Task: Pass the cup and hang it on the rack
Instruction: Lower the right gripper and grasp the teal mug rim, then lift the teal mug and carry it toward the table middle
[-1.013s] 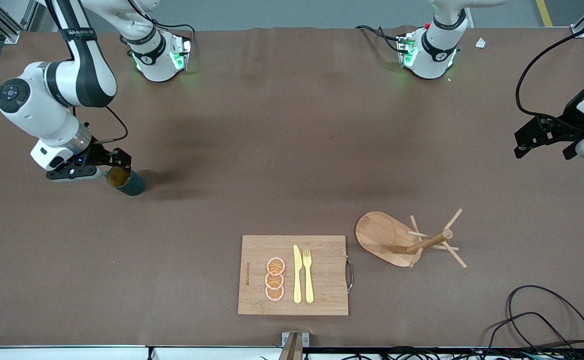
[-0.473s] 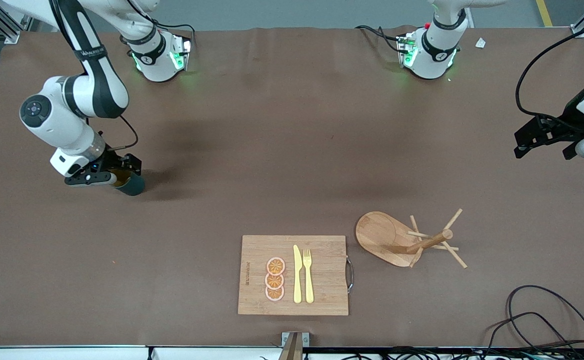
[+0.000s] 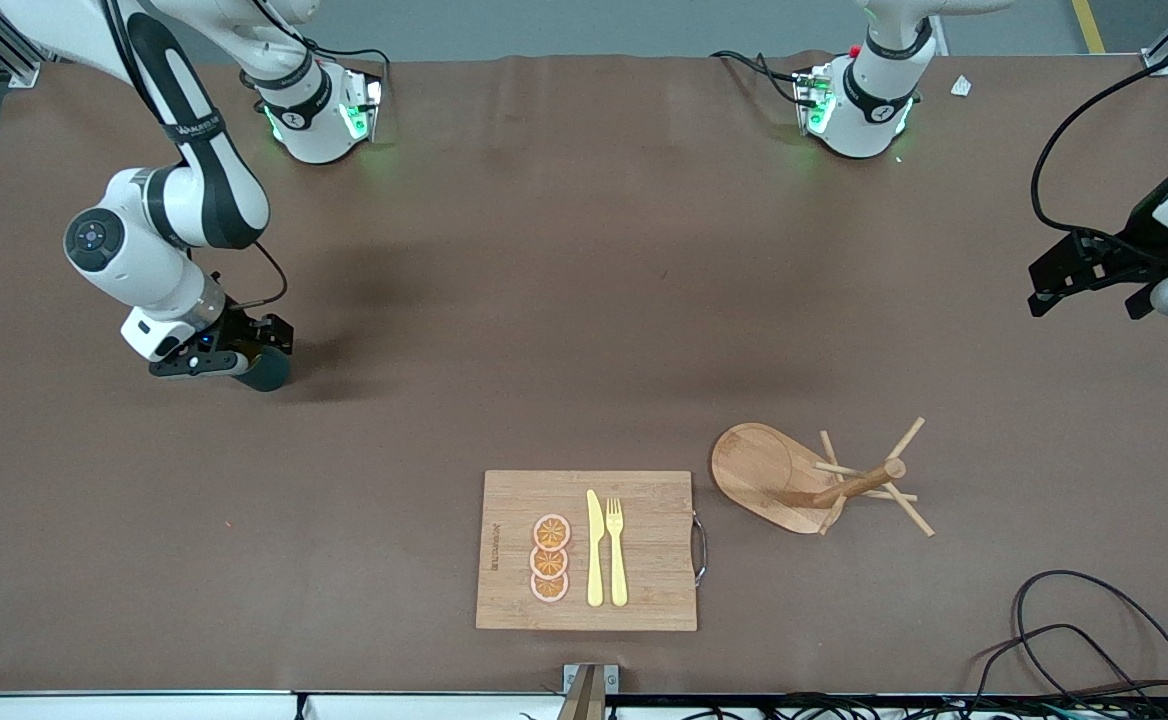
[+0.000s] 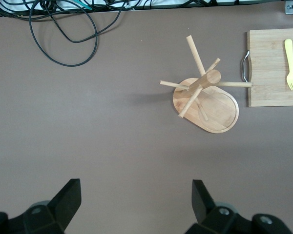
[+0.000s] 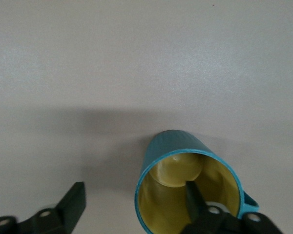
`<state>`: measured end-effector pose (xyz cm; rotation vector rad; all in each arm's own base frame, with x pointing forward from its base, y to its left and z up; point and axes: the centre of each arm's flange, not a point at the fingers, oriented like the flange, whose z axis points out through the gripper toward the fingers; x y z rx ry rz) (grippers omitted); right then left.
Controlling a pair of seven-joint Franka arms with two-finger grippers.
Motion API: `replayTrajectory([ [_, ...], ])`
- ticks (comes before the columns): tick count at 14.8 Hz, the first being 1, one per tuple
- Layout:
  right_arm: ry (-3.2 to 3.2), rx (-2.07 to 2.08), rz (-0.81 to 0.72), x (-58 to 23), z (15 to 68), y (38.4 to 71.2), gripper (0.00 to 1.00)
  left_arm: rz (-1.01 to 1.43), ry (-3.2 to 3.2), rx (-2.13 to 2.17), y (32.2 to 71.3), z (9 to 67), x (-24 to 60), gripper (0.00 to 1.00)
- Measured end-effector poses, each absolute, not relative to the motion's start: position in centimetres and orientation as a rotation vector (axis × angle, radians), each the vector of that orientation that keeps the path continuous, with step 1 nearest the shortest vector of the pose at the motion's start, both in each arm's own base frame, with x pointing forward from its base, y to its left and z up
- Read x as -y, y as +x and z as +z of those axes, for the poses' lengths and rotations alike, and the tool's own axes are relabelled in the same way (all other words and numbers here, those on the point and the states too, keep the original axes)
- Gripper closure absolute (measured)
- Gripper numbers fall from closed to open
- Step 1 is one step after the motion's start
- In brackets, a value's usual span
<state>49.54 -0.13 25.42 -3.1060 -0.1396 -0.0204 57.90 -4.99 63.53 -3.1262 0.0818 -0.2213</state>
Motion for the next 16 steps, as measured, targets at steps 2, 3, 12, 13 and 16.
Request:
replayTrajectory([
  [2, -3.106, 0.148, -0.019, -0.13, 25.36, 49.49, 0.41, -0.22, -3.126, -0.082, 57.9, 63.47, 4.99, 0.0],
  [3, -3.105, 0.15, -0.019, -0.22, 25.36, 49.49, 0.5, -0.219, -3.126, -0.082, 57.9, 63.47, 4.99, 0.0],
  [12, -3.108, 0.145, -0.027, -0.03, 25.63, 49.54, 0.96, -0.219, -3.126, -0.083, 57.89, 63.45, 5.03, 0.0],
  [13, -3.108, 0.146, -0.025, -0.04, 25.62, 49.53, 0.96, -0.219, -3.126, -0.083, 57.89, 63.45, 5.03, 0.0],
  [16, -3.104, 0.165, 0.02, -0.97, 25.82, 49.35, 0.96, -0.219, -3.126, -0.084, 57.89, 63.45, 5.06, 0.0],
])
